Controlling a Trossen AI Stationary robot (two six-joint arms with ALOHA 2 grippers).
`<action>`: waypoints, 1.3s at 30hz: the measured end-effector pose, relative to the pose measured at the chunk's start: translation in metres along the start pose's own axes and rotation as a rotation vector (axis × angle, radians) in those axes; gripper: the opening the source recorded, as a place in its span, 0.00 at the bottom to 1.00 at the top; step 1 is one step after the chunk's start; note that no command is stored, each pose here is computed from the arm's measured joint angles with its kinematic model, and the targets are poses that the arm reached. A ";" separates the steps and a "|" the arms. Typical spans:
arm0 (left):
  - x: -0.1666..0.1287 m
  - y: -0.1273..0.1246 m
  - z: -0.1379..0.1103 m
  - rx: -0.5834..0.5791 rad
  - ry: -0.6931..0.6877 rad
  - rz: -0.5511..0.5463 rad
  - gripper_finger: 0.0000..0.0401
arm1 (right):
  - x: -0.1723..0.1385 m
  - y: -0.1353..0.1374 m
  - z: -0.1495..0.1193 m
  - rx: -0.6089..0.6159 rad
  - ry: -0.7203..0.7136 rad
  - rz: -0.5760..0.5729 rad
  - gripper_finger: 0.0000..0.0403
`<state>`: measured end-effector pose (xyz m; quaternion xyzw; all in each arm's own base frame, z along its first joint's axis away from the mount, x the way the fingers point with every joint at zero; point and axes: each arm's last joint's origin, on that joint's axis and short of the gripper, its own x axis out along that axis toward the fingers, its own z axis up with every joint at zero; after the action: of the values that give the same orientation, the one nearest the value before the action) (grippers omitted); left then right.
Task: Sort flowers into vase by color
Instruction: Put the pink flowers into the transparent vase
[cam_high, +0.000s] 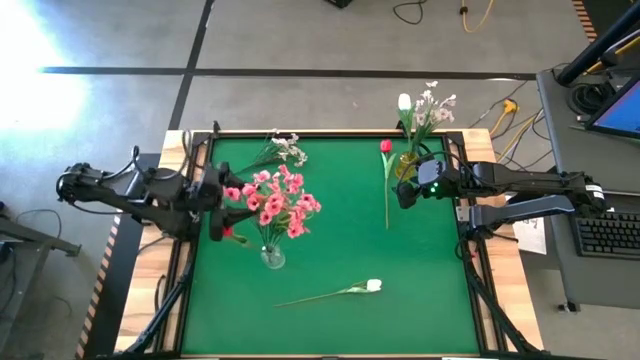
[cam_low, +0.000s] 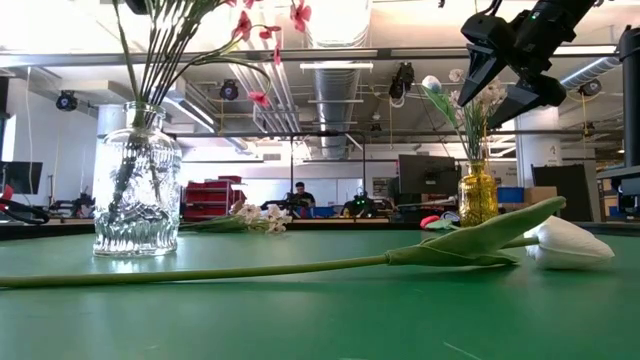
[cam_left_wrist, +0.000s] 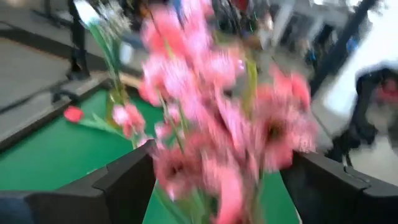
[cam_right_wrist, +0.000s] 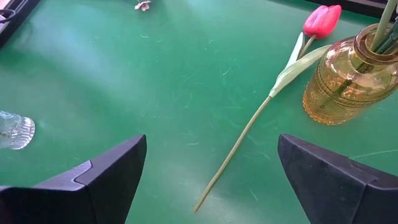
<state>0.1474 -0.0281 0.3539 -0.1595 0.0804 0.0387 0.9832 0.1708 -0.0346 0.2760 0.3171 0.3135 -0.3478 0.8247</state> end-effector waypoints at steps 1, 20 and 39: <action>0.001 0.000 -0.003 0.007 0.023 0.004 0.77 | 0.000 0.000 0.000 -0.007 -0.001 -0.001 0.89; 0.021 -0.003 -0.007 0.046 0.029 0.052 0.77 | -0.033 0.067 0.007 -0.401 -0.206 0.323 0.89; 0.015 -0.003 -0.004 0.077 0.012 0.035 0.77 | -0.030 0.217 -0.099 -0.736 -0.417 0.304 0.89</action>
<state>0.1615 -0.0314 0.3485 -0.1204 0.0906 0.0515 0.9872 0.2927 0.1709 0.3050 -0.0320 0.1932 -0.1446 0.9699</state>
